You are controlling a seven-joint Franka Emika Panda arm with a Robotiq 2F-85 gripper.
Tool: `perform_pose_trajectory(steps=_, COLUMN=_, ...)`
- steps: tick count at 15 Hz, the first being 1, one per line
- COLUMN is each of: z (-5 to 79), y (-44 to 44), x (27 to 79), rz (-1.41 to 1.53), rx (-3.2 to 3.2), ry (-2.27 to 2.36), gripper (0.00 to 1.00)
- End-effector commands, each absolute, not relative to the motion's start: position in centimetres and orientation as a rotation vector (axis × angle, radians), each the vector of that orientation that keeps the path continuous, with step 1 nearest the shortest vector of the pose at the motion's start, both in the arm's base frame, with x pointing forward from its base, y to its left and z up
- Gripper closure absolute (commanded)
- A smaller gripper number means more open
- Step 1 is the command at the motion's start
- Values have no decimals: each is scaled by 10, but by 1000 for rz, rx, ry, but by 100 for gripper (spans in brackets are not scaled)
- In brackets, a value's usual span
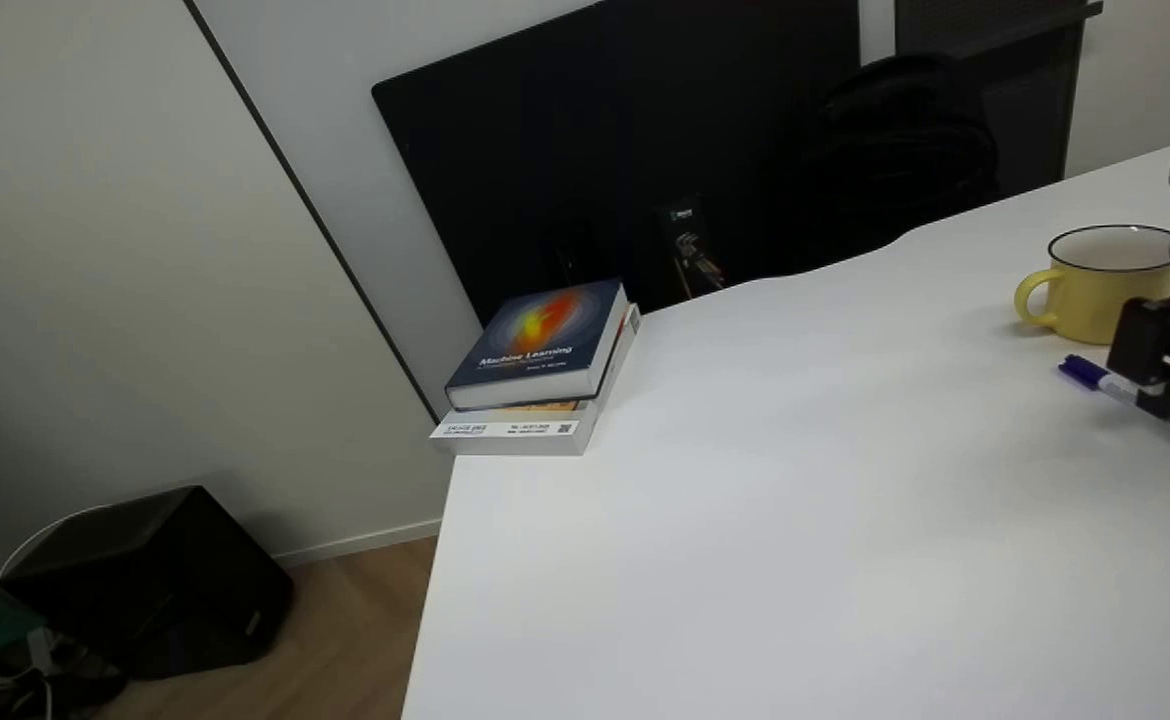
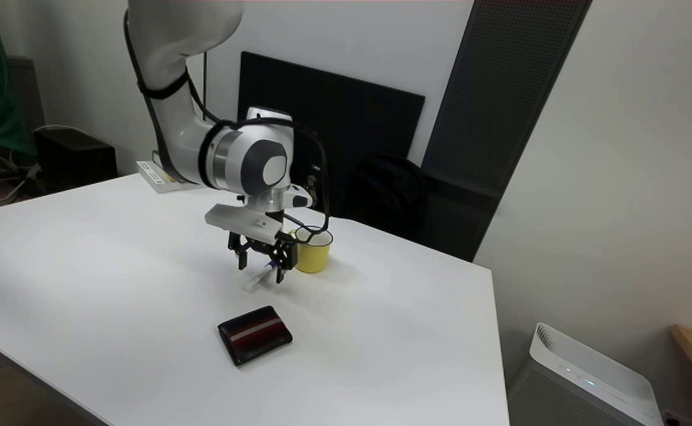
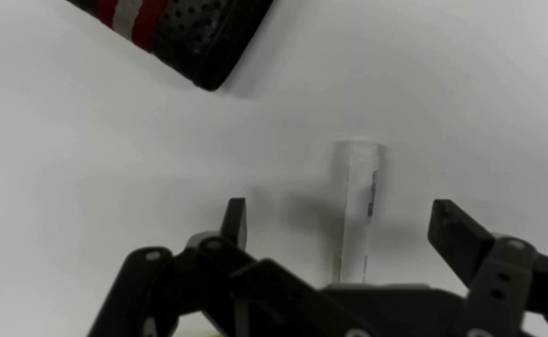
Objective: Put the marker in the cup
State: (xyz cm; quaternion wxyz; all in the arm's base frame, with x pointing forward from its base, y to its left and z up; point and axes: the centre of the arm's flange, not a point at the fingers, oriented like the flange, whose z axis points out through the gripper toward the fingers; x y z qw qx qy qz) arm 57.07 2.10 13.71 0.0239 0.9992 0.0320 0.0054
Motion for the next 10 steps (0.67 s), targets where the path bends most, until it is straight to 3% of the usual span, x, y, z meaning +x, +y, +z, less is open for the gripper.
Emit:
perform_pose_trajectory(steps=1, z=133, y=15, x=569, rz=11, rx=3097, ry=116, gripper=0)
perform_pose_trajectory(steps=8, z=121, y=14, x=564, rz=-23, rx=3094, ry=133, gripper=0)
perform_pose_trajectory(steps=9, z=121, y=13, x=564, rz=-27, rx=3097, ry=140, gripper=25)
perform_pose_trajectory(steps=10, z=120, y=13, x=564, rz=-28, rx=3094, ry=144, gripper=27)
